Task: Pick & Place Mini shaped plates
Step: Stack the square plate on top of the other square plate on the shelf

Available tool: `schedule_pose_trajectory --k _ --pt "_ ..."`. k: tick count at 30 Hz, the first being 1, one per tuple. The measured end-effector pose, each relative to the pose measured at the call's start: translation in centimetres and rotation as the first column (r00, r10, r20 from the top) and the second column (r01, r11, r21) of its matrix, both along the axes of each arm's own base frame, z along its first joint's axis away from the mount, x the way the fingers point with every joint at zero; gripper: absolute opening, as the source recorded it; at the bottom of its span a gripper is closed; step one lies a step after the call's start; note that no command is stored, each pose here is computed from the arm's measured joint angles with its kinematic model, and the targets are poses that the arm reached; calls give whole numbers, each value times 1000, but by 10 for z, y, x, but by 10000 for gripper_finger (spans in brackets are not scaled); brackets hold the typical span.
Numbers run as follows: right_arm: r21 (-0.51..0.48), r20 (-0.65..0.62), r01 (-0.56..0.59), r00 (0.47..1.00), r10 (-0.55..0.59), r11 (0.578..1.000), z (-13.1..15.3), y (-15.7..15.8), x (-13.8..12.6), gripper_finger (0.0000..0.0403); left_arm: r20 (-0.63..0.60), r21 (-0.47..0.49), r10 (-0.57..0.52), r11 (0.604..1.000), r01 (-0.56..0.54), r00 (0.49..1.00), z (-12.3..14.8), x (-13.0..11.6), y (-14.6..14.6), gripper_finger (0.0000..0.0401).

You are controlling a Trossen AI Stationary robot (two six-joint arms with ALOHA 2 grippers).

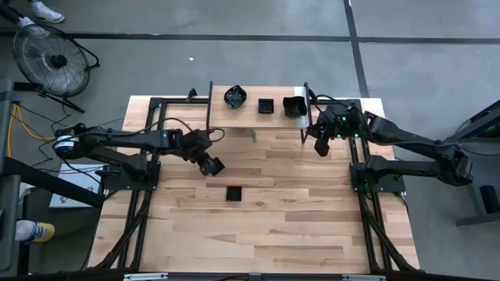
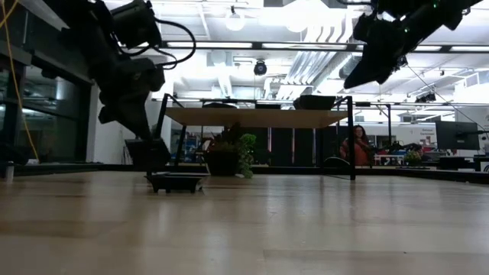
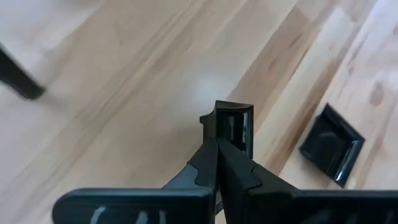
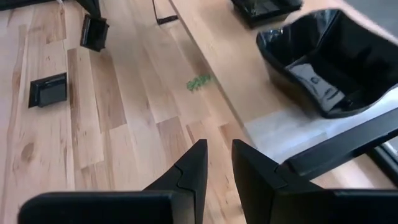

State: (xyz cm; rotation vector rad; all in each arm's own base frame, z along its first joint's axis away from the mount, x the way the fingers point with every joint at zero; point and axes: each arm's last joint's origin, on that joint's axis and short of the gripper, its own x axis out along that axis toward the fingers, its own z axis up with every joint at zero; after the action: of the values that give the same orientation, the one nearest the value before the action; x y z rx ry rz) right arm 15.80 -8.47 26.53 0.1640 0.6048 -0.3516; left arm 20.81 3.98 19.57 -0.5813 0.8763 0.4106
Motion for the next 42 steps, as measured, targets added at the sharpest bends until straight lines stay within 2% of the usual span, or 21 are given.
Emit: schedule_pose_trajectory --k 3,6,13,19,23,26,28,30,32,35,37,39,40,42 --pt "23 34 -15 999 15 1000 -13 0 2 69 27 18 -12 1000 11 1000 2 3 -4 0" --pt "54 131 -58 990 50 997 -23 3 7 69 53 37 -16 999 15 998 3 6 -6 0" --pt "30 363 -95 928 78 995 -36 28 23 69 158 86 -11 996 -3 987 11 14 -6 0" --pt "96 527 -29 850 -26 995 -51 62 26 69 222 119 -7 993 -20 975 16 18 -5 0" --pt "167 619 46 773 -141 985 -65 84 17 69 296 136 -6 990 -36 955 22 23 -4 0" --pt "176 657 64 735 -166 982 -74 97 10 69 361 167 -17 985 -46 932 28 27 -3 0" --pt "129 656 62 743 -133 990 -78 105 8 69 397 196 -25 979 -58 917 32 29 -4 0" --pt "19 618 22 786 -29 1000 -81 113 10 69 422 216 -33 974 -65 906 35 30 -5 0" --pt "-104 564 -66 818 114 992 -81 123 17 69 433 224 -43 973 -61 900 36 31 -5 0" --pt "-305 418 -159 864 282 939 -81 140 35 69 438 225 -42 972 -64 898 36 32 -4 0" --pt "-465 267 -211 892 364 860 -81 150 51 69 443 226 -41 972 -68 895 37 32 -4 0" --pt "-615 95 -269 908 409 741 -81 160 72 69 446 227 -41 972 -69 894 37 32 -4 0" --pt "-679 7 -304 907 420 668 -82 165 83 69 450 227 -41 971 -70 892 37 32 -4 0" --pt "-772 -203 -419 875 439 478 -89 173 104 69 456 227 -42 971 -70 889 38 32 -4 0"
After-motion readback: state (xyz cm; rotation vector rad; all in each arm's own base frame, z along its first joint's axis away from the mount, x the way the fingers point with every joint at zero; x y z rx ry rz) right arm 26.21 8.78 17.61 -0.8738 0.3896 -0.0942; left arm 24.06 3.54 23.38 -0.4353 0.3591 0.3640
